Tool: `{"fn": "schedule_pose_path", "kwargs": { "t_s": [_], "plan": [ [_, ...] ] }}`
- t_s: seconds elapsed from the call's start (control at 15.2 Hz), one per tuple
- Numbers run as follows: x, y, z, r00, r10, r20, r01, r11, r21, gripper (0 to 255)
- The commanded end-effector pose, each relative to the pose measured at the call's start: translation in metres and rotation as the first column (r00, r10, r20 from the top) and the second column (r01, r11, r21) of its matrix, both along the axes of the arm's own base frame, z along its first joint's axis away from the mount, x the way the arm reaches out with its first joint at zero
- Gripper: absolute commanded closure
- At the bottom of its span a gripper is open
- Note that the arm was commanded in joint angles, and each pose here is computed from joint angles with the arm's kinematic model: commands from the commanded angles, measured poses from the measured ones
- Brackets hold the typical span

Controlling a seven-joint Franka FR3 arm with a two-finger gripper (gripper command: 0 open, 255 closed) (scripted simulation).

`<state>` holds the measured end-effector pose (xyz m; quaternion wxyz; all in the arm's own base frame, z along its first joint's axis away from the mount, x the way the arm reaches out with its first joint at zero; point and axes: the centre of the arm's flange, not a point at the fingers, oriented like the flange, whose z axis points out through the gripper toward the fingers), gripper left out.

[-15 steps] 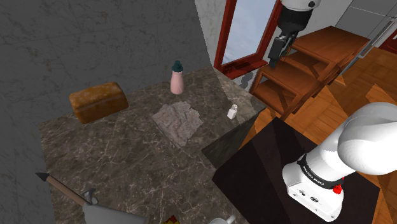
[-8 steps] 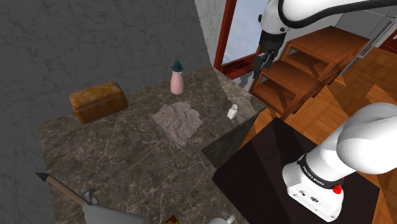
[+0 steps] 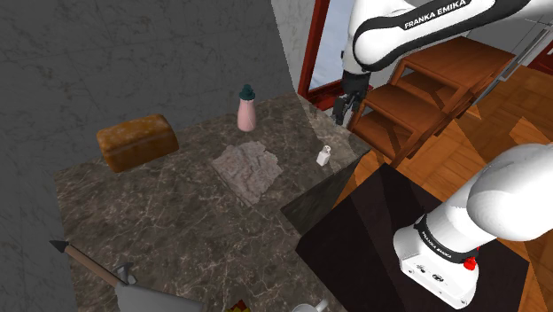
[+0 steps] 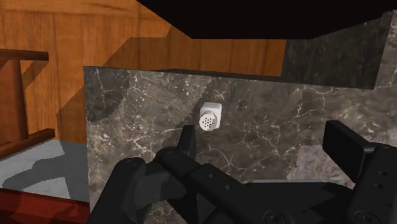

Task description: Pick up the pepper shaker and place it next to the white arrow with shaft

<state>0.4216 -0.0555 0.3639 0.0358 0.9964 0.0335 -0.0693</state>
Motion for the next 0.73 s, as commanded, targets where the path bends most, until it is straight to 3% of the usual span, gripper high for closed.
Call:
{"fn": "schedule_pose_path", "kwargs": {
  "t_s": [0.0, 0.66],
  "plan": [
    [0.01, -0.007, -0.027, 1.0, -0.012, -0.009, 0.012, 1.0, 0.006, 0],
    [0.06, -0.044, -0.149, 0.996, -0.067, -0.054, 0.069, 0.997, 0.034, 0]
  ]
}}
